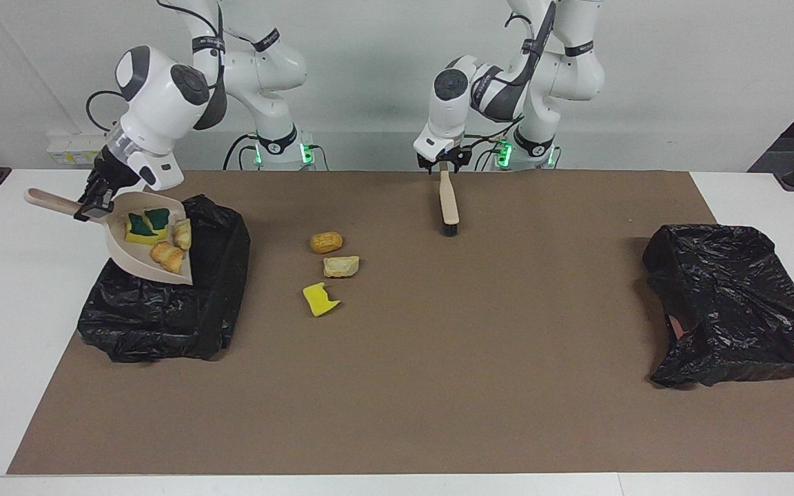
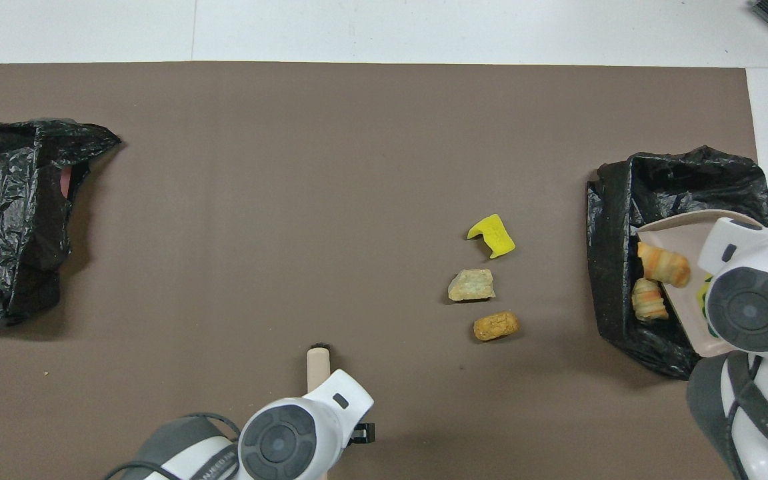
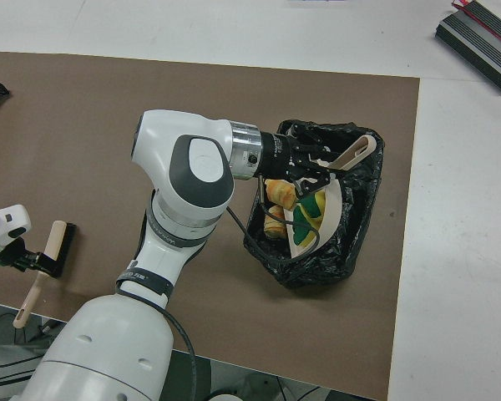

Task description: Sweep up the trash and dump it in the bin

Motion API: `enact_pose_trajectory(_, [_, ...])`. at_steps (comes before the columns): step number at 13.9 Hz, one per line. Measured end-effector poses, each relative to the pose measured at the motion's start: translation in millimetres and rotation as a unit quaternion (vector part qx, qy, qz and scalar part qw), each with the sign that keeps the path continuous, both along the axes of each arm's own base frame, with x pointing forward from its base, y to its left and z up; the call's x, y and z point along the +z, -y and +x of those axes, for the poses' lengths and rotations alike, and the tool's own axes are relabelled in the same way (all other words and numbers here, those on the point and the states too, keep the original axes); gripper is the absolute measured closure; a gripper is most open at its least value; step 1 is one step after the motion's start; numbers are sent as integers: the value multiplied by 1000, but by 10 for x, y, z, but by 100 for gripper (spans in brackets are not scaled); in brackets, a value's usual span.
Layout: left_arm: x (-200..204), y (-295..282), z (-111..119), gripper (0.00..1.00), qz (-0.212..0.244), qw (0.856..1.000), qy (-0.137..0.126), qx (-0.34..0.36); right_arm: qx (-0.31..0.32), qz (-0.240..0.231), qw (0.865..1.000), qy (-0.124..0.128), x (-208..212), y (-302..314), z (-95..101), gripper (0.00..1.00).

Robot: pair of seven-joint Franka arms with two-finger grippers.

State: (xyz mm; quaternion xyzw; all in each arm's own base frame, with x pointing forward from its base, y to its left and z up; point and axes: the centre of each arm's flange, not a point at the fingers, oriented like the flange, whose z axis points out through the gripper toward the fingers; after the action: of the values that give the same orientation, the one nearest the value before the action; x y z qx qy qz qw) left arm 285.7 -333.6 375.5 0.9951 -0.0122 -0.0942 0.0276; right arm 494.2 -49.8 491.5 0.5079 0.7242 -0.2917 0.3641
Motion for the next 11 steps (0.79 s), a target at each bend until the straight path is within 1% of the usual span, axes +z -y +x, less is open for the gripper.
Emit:
enact_pose_trajectory(1, [162, -133, 263, 0, -8, 1000, 19, -1, 2, -1, 1000, 0, -2, -23, 0, 69])
enact_pose_trajectory(3, [495, -530, 782, 0, -4, 999, 51, -16, 1, -6, 1000, 0, 3, 25, 0, 69])
enact_pose_trajectory(4, [669, -778, 1032, 0, -2, 998, 65, -27, 7, -22, 1000, 0, 24, 36, 8, 69])
enact_pose_trajectory(6, [925, -1247, 1458, 0, 4, 995, 94, -45, 25, -59, 998, 3, 82, 39, 29, 69])
enact_pose_trajectory(7, [1045, -1458, 1655, 0, 4, 993, 107, -49, 28, -65, 997, 4, 99, 42, 31, 69])
enact_pose_trajectory(8, [1187, -1647, 1841, 0, 1, 992, 117, -53, 28, -68, 997, 5, 111, 46, 28, 69])
enact_pose_trajectory(9, [1333, -1793, 1985, 0, -2, 991, 121, -58, 27, -69, 997, 5, 118, 56, 25, 69])
enact_pose_trajectory(11, [1703, -2042, 2213, 0, -5, 990, 121, -68, 26, -75, 997, 5, 128, 112, 19, 69])
